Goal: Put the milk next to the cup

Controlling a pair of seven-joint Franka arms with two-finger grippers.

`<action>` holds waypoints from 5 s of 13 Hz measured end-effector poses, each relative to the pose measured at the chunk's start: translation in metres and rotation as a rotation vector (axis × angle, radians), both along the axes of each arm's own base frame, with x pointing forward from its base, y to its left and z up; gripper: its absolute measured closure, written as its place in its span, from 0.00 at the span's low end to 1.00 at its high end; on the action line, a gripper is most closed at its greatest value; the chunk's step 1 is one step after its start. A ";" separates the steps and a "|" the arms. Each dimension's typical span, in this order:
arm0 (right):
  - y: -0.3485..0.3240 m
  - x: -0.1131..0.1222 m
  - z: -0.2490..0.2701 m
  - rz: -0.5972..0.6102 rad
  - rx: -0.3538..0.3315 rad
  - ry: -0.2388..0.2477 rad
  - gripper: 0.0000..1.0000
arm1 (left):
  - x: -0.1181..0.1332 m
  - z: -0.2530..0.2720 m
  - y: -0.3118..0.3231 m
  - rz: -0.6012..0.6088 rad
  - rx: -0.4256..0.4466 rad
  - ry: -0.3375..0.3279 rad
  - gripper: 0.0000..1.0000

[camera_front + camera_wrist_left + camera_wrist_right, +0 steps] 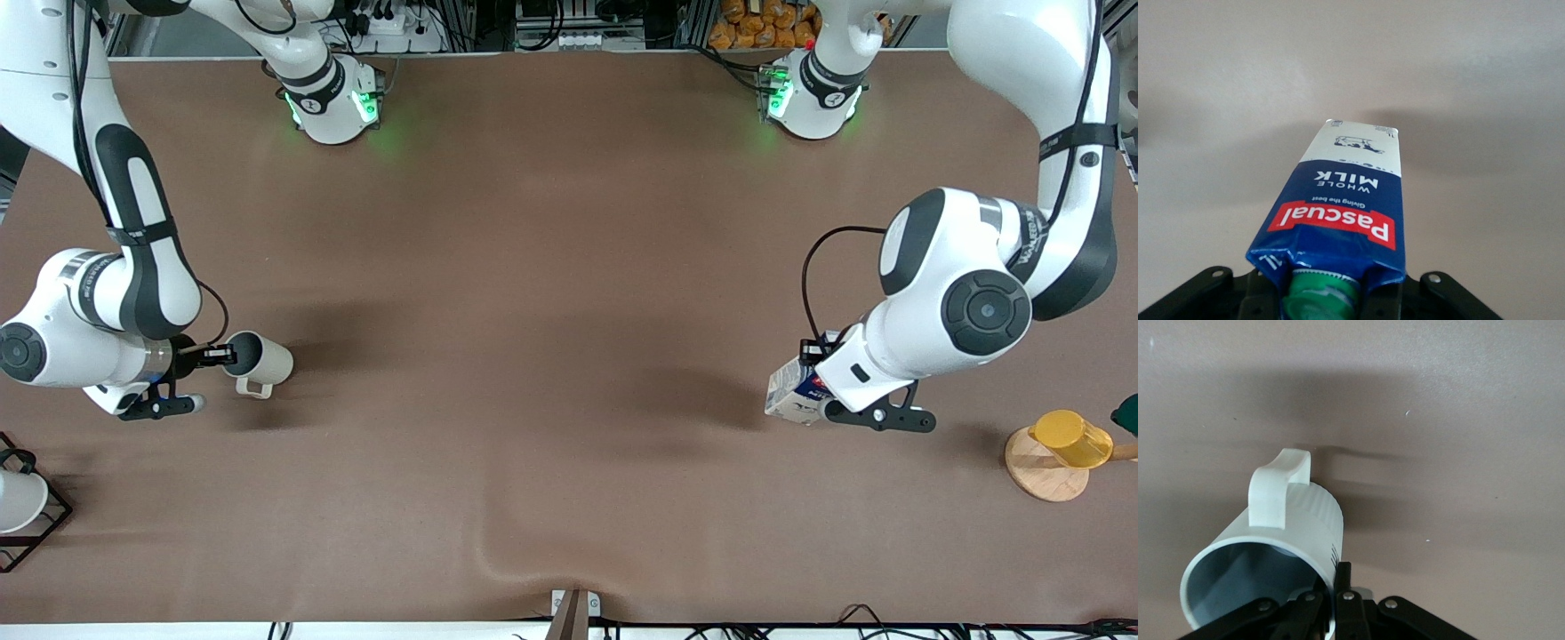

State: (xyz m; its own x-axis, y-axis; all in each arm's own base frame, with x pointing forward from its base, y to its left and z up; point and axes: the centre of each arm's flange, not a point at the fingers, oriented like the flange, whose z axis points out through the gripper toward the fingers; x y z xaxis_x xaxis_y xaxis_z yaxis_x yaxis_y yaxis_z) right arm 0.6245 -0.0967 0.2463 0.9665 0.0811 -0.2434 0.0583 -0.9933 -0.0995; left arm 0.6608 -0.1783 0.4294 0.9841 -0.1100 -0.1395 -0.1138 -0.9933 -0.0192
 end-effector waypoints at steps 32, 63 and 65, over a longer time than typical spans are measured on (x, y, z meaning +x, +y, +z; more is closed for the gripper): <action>0.550 -0.041 0.014 -0.738 -0.049 -0.104 0.53 | -0.066 0.057 -0.106 0.105 -0.008 0.034 0.67; -0.016 -0.021 0.323 -0.083 0.029 -0.174 0.00 | -0.172 -0.092 -0.353 0.200 -0.010 0.048 0.67; 0.019 -0.039 0.319 -0.116 0.014 -0.180 0.00 | -0.171 -0.098 -0.354 0.201 -0.013 0.049 0.67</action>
State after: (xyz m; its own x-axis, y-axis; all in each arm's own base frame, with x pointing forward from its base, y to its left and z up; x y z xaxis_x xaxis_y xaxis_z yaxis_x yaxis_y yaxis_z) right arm 0.5858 -0.0778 0.5653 0.9974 -0.0315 -0.0651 -0.0386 -0.9930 -0.1113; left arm 0.4902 -0.5325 0.3310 0.9784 0.0863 -0.1881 0.0867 -0.9962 -0.0060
